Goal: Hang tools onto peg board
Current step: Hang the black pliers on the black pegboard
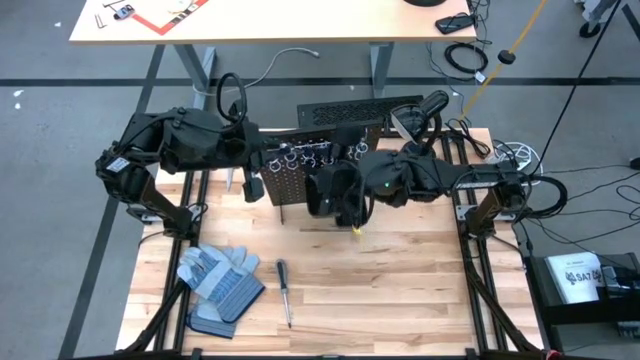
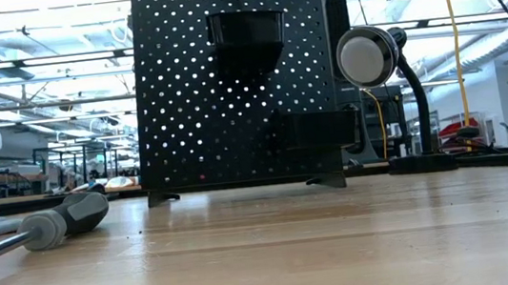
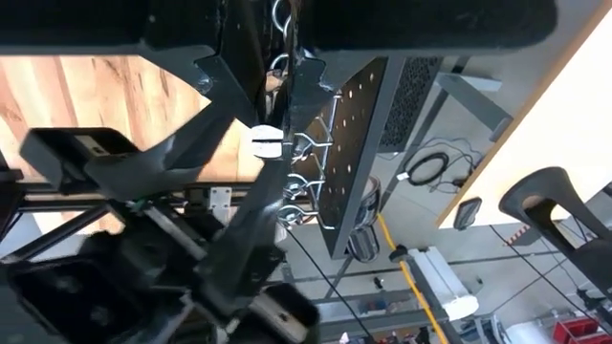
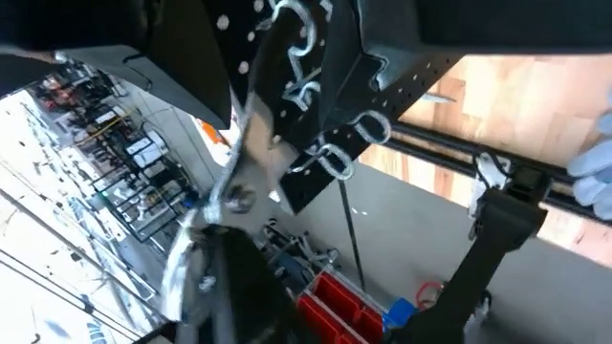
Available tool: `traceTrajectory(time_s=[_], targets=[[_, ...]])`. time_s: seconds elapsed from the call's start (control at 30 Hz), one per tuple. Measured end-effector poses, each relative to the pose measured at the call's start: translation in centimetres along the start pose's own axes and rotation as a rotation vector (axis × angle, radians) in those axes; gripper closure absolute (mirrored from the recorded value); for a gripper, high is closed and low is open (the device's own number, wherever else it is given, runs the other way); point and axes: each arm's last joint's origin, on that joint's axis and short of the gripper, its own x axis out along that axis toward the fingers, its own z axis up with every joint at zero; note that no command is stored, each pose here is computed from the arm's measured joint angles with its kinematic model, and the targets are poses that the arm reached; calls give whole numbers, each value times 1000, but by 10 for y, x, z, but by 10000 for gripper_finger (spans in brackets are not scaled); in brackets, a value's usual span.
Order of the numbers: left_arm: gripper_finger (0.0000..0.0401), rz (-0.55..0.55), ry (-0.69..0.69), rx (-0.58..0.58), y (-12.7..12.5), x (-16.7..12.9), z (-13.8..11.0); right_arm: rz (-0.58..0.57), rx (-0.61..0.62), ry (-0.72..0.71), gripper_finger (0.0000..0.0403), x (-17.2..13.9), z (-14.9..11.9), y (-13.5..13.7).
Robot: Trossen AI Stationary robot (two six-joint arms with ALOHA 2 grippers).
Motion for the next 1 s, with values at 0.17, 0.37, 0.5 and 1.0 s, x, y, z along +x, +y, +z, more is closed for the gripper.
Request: traceTrajectory(time_s=[0.17, 0.37, 0.5, 1.0], targets=[[366, -20, 1, 0, -1, 0, 0, 24, 36, -36, 248, 8, -4, -10], [366, -28, 2, -3, -1, 0, 0, 59, 63, -41, 251, 16, -12, -19], [366, -29, 3, -2, -1, 0, 0, 61, 61, -35, 283, 20, -15, -19], [347, -28, -2, -4, -1, 0, 0, 103, 139, -49, 386, 23, -17, -20]])
